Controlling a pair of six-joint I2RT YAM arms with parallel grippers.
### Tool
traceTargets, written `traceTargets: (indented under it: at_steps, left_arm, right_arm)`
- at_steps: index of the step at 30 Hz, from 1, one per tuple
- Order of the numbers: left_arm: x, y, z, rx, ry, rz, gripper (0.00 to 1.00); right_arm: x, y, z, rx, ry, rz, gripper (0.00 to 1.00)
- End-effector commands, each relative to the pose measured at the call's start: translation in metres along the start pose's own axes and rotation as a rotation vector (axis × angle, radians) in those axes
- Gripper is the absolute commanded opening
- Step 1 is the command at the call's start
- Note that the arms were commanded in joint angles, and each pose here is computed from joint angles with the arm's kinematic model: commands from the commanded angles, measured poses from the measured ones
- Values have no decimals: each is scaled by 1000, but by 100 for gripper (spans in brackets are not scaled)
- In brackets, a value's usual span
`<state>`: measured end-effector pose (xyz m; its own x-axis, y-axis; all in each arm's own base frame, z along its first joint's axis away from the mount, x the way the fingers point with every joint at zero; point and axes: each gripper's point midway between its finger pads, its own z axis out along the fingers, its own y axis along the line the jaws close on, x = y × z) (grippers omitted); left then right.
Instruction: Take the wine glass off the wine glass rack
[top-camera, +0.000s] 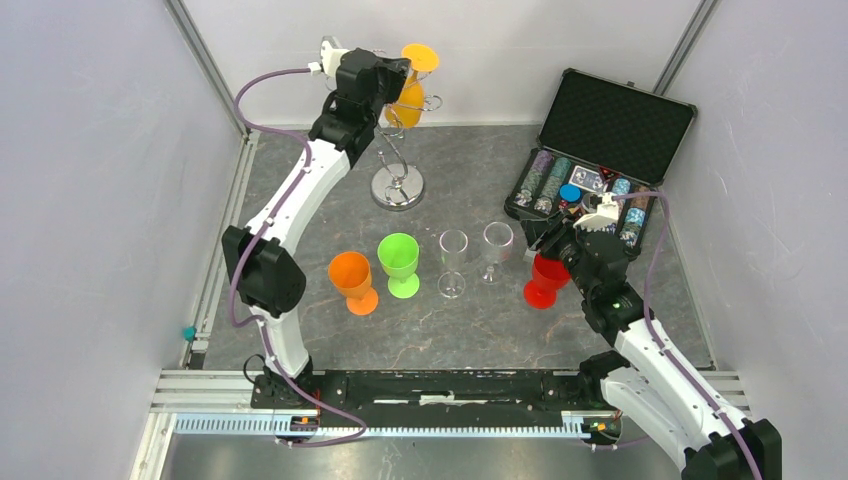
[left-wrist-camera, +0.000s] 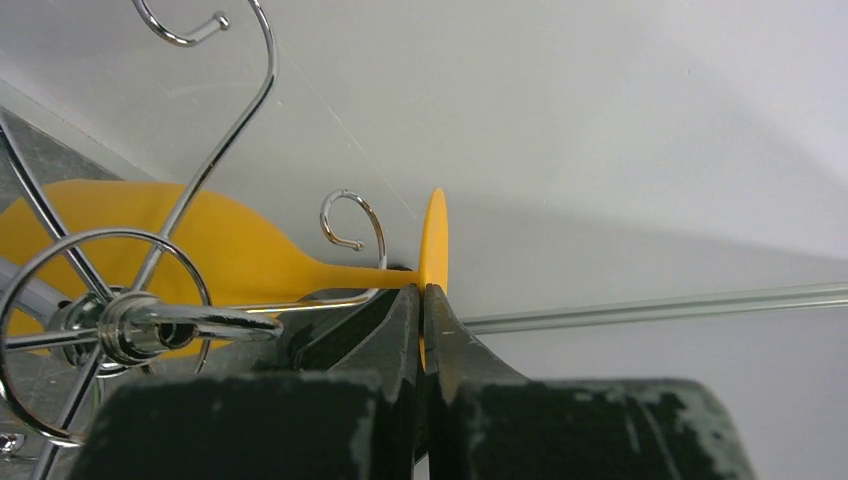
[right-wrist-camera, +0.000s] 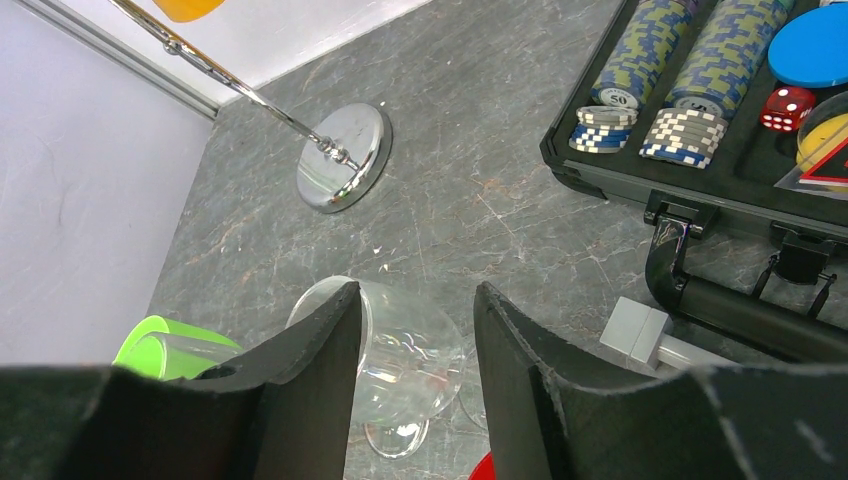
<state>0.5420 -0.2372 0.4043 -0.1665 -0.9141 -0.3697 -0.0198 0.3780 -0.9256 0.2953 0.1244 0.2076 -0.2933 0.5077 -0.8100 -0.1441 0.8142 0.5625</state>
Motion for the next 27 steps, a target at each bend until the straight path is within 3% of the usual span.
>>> traceTargets:
  at_steps: [1,11,27]
  left_arm:
    - [-35,-33,-13,76,-81,-7,2]
    - [-51,-43,6,90,-146,17,2]
    - [-35,-35,46,138,-100,12,2]
  right_arm:
    - [-2,-2,1,5,-16,5,50]
    - [-1,-4,1,12,-17,0,50]
    - [-8,-3,-2,16,-36,-11,51]
